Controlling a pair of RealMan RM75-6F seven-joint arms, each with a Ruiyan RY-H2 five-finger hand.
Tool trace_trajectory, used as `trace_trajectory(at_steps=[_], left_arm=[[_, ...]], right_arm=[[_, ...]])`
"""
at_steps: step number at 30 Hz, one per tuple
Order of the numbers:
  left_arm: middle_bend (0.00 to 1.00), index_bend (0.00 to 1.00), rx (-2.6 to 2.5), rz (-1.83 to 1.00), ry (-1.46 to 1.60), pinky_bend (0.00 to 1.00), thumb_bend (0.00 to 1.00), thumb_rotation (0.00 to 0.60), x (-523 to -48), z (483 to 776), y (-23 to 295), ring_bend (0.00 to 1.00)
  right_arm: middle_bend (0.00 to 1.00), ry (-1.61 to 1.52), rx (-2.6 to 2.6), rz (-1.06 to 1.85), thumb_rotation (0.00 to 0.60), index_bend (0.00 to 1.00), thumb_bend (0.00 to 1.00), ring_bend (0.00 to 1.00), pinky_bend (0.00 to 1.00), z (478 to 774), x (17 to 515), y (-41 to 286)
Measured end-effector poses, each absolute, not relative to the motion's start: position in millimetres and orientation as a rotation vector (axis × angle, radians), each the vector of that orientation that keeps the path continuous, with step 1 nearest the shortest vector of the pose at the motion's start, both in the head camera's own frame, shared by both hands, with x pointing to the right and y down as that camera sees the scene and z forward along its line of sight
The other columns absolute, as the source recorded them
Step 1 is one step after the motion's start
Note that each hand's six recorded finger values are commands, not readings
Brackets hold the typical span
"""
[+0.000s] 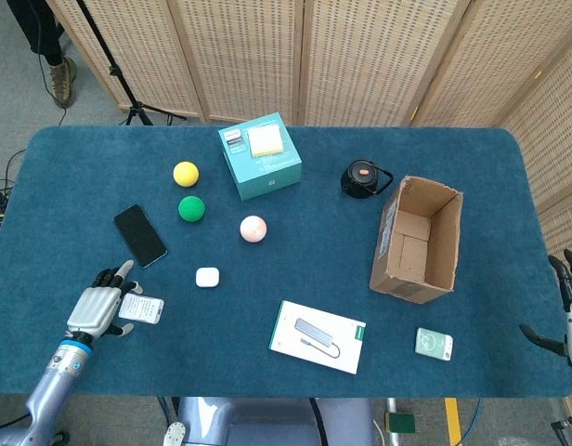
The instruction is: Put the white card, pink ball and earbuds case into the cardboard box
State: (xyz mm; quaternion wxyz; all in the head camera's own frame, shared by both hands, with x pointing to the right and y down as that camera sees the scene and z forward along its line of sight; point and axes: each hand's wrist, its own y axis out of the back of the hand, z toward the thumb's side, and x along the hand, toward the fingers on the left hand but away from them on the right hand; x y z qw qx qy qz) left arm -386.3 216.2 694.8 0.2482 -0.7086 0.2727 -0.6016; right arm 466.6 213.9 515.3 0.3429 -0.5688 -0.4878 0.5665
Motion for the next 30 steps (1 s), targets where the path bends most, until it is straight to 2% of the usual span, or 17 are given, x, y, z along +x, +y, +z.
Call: trace_trajectory(at_steps=[13,15,22,30], left_arm=[[0.0,0.37,-1.932,-1.665,0.717,0.0,0.23,0.6,-380.6,705.8,216.6,0.0],[0.0,0.39,-1.933,-1.672,0.712,0.0,0.25,0.6,-380.0,707.8,216.3,0.0],[0.0,0.6,-1.943,-1.689,0.699,0.0,0.37,0.6,-376.9,711.1,219.2,0.0],[0.0,0.64,-1.949,-1.653,0.73,0.0,0.39,0.6,-376.7,700.9,221.8,0.0]], right_arm=[[0.0,-1.272,-1.485,1.479,0.6,0.0,0.0,0.0,0.0,516.4,468.0,213.3],[0.0,-1.273,-1.487,1.48,0.6,0.0,0.0,0.0,0.0,516.6,468.1,213.3],[0.0,-1.282,-1.499,1.481,0.6,0.0,0.0,0.0,0.0,517.1,468.9,213.0],[0.0,-1.287,-1.506,1.479,0.6,0.0,0.0,0.0,0.0,516.9,469.0,213.0]])
